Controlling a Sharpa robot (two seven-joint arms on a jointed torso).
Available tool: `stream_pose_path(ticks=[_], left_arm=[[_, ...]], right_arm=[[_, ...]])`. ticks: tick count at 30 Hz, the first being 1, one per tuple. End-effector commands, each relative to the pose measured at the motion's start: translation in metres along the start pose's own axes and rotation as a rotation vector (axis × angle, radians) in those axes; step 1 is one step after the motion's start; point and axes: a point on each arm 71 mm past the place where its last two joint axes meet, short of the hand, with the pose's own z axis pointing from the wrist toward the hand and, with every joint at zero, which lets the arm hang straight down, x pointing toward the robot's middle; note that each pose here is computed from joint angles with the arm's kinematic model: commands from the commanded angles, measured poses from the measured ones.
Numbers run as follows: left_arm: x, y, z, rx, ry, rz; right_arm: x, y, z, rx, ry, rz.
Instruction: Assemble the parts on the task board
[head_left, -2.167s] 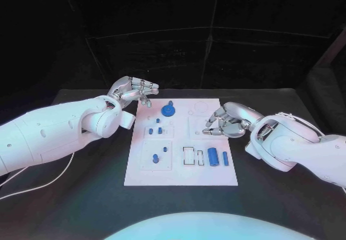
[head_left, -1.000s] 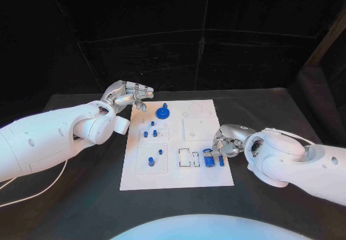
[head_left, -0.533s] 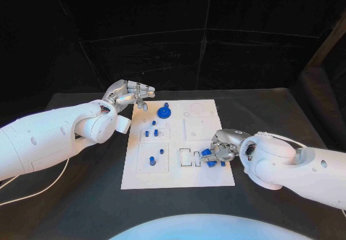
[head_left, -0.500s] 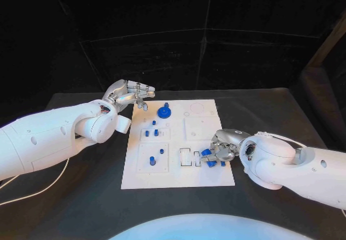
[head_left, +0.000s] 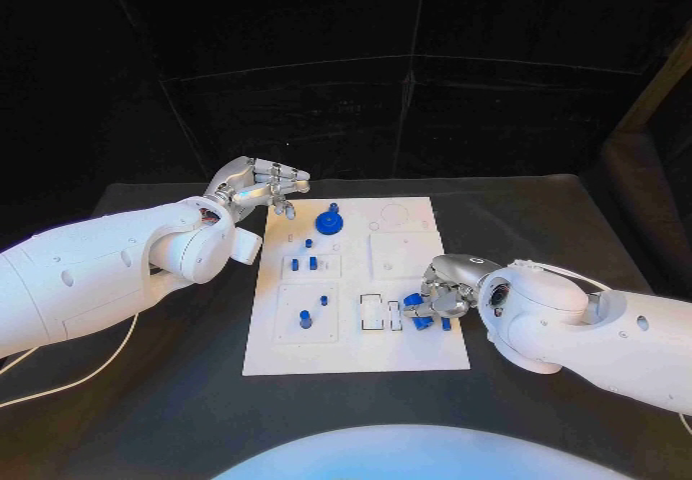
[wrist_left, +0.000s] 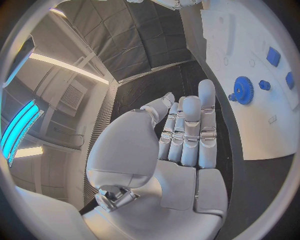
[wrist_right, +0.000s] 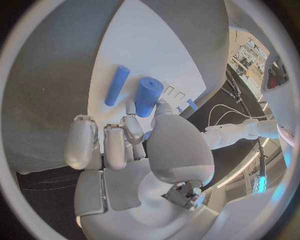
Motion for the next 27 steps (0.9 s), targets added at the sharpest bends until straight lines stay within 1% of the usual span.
stream_pose_path(ticks=[1,7,17,21,23,27], left_arm=[[0.0,-0.001,0.0001,0.001,0.003,-0.004],[0.0006,-0.001,0.0003,0.0,0.006,-0.005],[0.0013,-0.0009,0.0007,-0.001,0.008,-0.005],[0.002,-0.001,0.001,-0.001,0.009,-0.006],[0.0021,-0.0009,0.0011,-0.001,0.01,-0.006],[0.0022,-0.0009,0.0013,-0.001,0.01,-0.006]], right_arm=[[-0.001,-0.005,-0.001,0.031,-0.033,0.019],[-0.002,-0.002,-0.003,0.026,-0.056,0.082],[-0.008,0.005,-0.014,-0.005,-0.12,0.27],[-0.008,0.011,-0.014,-0.018,-0.117,0.304],[-0.007,0.015,-0.013,-0.026,-0.106,0.315],[-0.002,0.024,-0.009,-0.029,-0.054,0.318]])
